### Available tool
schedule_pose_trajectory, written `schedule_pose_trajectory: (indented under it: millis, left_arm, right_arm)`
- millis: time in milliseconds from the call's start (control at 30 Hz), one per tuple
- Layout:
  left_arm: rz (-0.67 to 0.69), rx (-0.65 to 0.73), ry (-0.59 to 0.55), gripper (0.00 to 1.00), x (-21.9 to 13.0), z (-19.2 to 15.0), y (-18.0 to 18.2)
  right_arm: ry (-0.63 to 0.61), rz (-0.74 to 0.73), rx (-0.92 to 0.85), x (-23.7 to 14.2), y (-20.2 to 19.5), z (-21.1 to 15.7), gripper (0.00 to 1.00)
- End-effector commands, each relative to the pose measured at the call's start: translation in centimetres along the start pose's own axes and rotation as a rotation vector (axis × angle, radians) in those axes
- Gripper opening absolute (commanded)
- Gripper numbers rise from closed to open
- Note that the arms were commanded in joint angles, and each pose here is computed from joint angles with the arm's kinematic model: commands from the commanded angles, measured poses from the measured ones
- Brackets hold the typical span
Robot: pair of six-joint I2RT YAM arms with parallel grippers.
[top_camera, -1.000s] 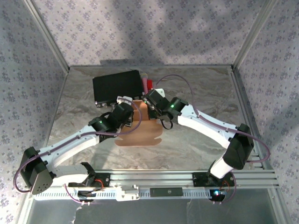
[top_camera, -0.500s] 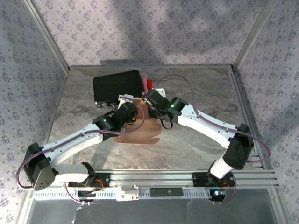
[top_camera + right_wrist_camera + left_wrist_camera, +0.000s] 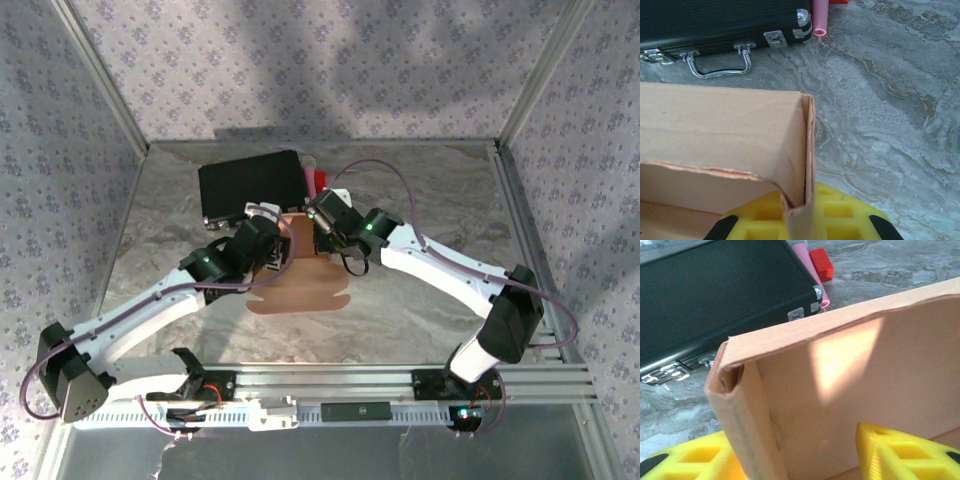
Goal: Fold the paper box
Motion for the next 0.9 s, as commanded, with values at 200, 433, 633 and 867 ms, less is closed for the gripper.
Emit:
schedule_pose_trajectory:
  millis: [200,433,633,867]
  left_arm:
    - [0.049,-0.016,0.021,0.54,-0.7,-1.2,1.5]
    - [-0.043,-0.075,-0.039,0.61,-2.2,-0.1,0.8]
    - [-0.038,-0.157,-0.045,0.66,-4.5,1.8,1.0]
    - [-0.006,-0.154,0.002,0.61,-3.8,2.5,2.2]
  right_arm:
    - [-0.032,0.029,0.014,-1.0,0.0,0.9,0.0]
    - [-0.016,-0.014,0.003,-0.2,0.1,0.6,0.0]
    - [-0.018,-0.078,0.066,0.6,-0.9,0.2,0.0]
    - [-0.031,-0.17,0.159,-0.1,-1.4,0.6,0.0]
Point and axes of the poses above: each hand's point on the last joint's axis, 136 mm out from that joint toward the fingers, its own x axis out along the fingers, its own y axis along the line the jaws close on, z = x × y, the point moved 10 cm from there along -x, back along the fingers, and after that the axes turned 7 degrees about -x, right-handed, at the moved point
